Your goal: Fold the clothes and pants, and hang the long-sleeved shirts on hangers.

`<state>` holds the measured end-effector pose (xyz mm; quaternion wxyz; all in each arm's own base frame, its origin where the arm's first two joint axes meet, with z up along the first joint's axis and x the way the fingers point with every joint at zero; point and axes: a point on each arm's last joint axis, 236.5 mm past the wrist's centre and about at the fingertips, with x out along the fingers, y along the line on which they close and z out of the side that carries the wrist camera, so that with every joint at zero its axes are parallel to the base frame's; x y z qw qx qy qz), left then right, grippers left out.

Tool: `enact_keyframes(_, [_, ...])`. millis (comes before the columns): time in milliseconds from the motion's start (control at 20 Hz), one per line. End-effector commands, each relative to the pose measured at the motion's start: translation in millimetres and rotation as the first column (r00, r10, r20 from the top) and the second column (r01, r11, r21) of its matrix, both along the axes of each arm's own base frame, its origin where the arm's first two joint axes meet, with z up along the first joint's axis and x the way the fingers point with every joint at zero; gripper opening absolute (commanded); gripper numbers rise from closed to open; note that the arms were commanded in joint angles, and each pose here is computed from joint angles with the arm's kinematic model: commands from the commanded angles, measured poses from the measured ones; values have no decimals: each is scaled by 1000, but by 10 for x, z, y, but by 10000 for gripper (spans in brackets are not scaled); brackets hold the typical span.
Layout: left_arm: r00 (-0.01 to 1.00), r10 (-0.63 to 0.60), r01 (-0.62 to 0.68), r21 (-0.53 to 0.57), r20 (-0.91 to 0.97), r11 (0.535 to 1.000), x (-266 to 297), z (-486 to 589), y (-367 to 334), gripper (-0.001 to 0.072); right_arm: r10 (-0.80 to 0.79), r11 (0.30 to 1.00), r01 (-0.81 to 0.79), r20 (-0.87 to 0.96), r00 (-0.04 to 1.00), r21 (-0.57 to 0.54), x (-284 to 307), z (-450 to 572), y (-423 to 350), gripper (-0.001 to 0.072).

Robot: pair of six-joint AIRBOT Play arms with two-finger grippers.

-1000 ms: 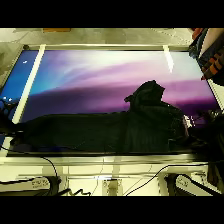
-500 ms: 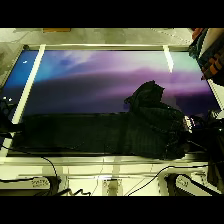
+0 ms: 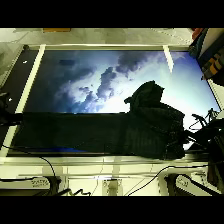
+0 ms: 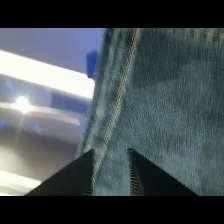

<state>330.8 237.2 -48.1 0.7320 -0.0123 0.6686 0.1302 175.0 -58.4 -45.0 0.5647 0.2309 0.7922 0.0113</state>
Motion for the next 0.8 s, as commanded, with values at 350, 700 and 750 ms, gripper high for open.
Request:
enact_keyframes(350, [838, 70, 70, -234, 541, 970, 1169, 1344, -869, 237, -131, 981, 176, 401, 907, -77, 1178, 691, -329, 343])
enact_keyframes(700, [674, -200, 590, -355, 711, 726, 1542, 1709, -2984, 623, -120, 985, 171, 785, 608, 18, 2294, 1130, -199, 350])
enact_keyframes(750, [652, -227, 623, -341, 723, 704, 1557, 1729, -3240, 623, -100, 987, 162, 801, 590, 4, 2390, 1135, -133, 351])
